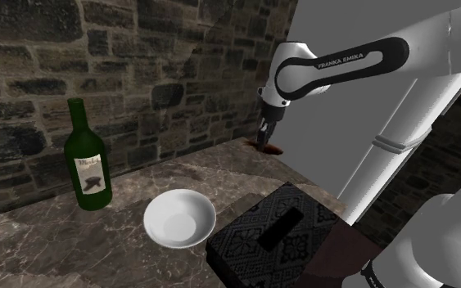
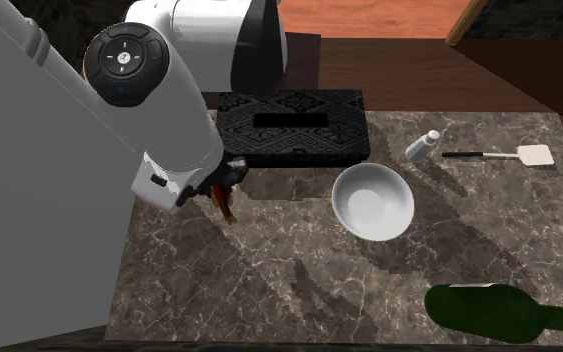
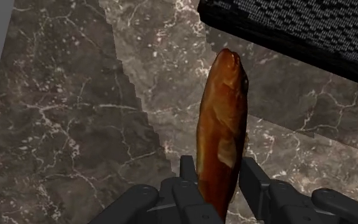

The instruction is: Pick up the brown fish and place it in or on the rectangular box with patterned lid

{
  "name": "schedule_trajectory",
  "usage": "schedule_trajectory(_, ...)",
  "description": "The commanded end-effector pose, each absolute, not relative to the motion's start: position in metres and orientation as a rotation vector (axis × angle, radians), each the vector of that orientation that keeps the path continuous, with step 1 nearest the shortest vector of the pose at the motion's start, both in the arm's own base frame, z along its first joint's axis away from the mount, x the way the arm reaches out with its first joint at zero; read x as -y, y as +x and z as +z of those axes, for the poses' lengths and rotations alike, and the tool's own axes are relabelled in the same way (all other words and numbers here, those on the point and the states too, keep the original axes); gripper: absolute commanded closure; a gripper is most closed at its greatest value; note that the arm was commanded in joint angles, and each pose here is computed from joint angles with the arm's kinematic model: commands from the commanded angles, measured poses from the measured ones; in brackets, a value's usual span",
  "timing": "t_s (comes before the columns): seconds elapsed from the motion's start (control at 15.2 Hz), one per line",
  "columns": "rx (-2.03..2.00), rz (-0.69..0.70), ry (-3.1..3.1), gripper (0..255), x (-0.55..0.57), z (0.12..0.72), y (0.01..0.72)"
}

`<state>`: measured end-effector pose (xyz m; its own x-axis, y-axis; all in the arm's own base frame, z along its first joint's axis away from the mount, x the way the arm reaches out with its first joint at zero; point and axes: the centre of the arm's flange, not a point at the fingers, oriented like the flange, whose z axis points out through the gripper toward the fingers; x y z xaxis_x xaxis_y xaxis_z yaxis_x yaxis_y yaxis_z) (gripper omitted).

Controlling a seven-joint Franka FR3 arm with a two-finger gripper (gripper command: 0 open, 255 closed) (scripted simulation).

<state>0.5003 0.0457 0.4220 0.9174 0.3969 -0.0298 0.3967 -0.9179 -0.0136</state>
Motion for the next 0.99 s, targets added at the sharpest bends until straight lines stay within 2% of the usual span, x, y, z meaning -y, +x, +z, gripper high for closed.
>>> schedule_trajectory(0.0,0.635,0.05,-3.069,255,-0.055,0.425,0.479)
schedule_trajectory(0.92,0.635,0.05,-3.069,255,-0.137,0.422,0.313)
